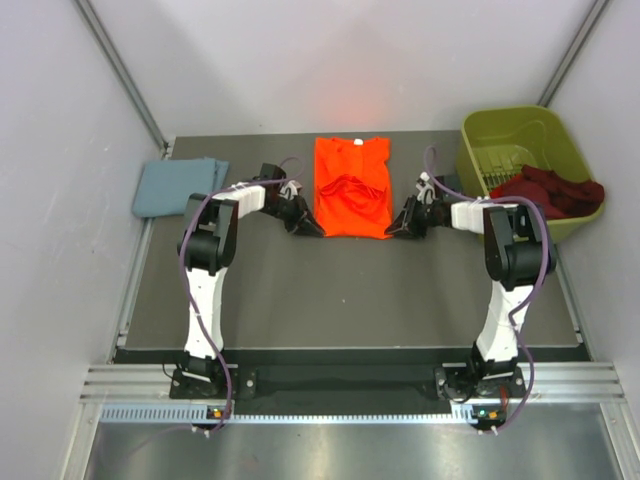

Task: Fold and stack the t-shirts
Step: Fold the tshirt

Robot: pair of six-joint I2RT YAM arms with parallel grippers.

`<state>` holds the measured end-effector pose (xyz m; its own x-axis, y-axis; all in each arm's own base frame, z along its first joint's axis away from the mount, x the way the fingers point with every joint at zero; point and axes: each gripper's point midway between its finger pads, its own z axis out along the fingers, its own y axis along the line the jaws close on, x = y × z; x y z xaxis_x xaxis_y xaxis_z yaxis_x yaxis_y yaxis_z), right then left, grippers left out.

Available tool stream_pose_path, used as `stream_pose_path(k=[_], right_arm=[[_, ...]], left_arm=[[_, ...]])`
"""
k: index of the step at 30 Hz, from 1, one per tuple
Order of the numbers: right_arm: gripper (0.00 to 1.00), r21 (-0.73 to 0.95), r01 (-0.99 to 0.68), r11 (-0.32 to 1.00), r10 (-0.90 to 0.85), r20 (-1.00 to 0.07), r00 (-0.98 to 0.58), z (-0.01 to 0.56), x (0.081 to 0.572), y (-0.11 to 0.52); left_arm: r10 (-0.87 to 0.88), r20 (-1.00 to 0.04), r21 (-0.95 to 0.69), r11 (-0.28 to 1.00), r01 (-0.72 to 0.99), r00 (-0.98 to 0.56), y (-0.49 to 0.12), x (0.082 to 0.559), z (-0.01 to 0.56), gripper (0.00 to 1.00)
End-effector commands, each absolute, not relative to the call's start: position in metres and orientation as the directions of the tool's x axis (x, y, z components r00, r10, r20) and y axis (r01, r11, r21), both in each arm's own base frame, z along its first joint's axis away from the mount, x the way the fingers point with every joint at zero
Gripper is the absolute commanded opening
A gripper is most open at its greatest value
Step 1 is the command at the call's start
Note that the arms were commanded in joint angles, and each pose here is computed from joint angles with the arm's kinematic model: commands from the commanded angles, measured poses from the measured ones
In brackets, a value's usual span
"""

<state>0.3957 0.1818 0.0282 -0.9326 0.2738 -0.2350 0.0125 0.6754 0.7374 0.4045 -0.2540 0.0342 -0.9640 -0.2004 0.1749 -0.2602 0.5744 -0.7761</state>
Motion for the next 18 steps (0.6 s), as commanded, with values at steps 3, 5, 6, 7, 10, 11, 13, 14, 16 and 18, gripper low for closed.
stream_pose_path(k=[3, 5, 6, 7, 10, 11, 13, 14, 16, 18], right_arm=[[0.11, 0.750, -0.075, 0.657, 0.257, -0.316, -0.913, 0.054, 0.414, 0.190], [0.03, 0.754, -0.113, 0.647, 0.250, -0.350, -0.903, 0.072, 0.416, 0.190], [0.01, 0.755, -0.119, 0.645, 0.252, -0.357, -0.899, 0.079, 0.417, 0.187], [0.00, 0.753, -0.146, 0.641, 0.255, -0.389, -0.885, 0.096, 0.420, 0.186], [0.00, 0.753, -0.200, 0.627, 0.271, -0.451, -0.850, 0.140, 0.422, 0.184], [0.00, 0.754, -0.221, 0.618, 0.268, -0.467, -0.843, 0.151, 0.421, 0.185], [0.00, 0.747, -0.241, 0.619, 0.275, -0.494, -0.825, 0.167, 0.416, 0.184], [0.00, 0.747, -0.240, 0.620, 0.275, -0.493, -0.826, 0.169, 0.413, 0.183], [0.00, 0.741, -0.259, 0.619, 0.265, -0.508, -0.820, 0.176, 0.404, 0.182], [0.00, 0.740, -0.258, 0.621, 0.260, -0.505, -0.823, 0.176, 0.396, 0.181]], left_arm=[[-0.211, 0.139, -0.773, 0.588, -0.239, -0.968, -0.247, 0.406, 0.035, 0.06], [-0.200, 0.123, -0.790, 0.573, -0.218, -0.972, -0.246, 0.406, 0.049, 0.04], [-0.189, 0.113, -0.795, 0.571, -0.203, -0.975, -0.244, 0.404, 0.055, 0.04], [-0.185, 0.075, -0.810, 0.562, -0.168, -0.980, -0.245, 0.409, 0.073, 0.02], [-0.154, -0.045, -0.853, 0.521, -0.042, -0.987, -0.250, 0.419, 0.132, 0.01], [-0.144, -0.094, -0.856, 0.517, 0.006, -0.985, -0.250, 0.421, 0.144, 0.01], [-0.137, -0.146, -0.845, 0.532, 0.051, -0.980, -0.246, 0.418, 0.161, 0.01], [-0.128, -0.142, -0.847, 0.528, 0.054, -0.982, -0.245, 0.413, 0.163, 0.01], [-0.124, -0.132, -0.862, 0.504, 0.052, -0.984, -0.245, 0.400, 0.172, 0.01], [-0.109, -0.175, -0.849, 0.520, 0.094, -0.979, -0.245, 0.392, 0.174, 0.01]])
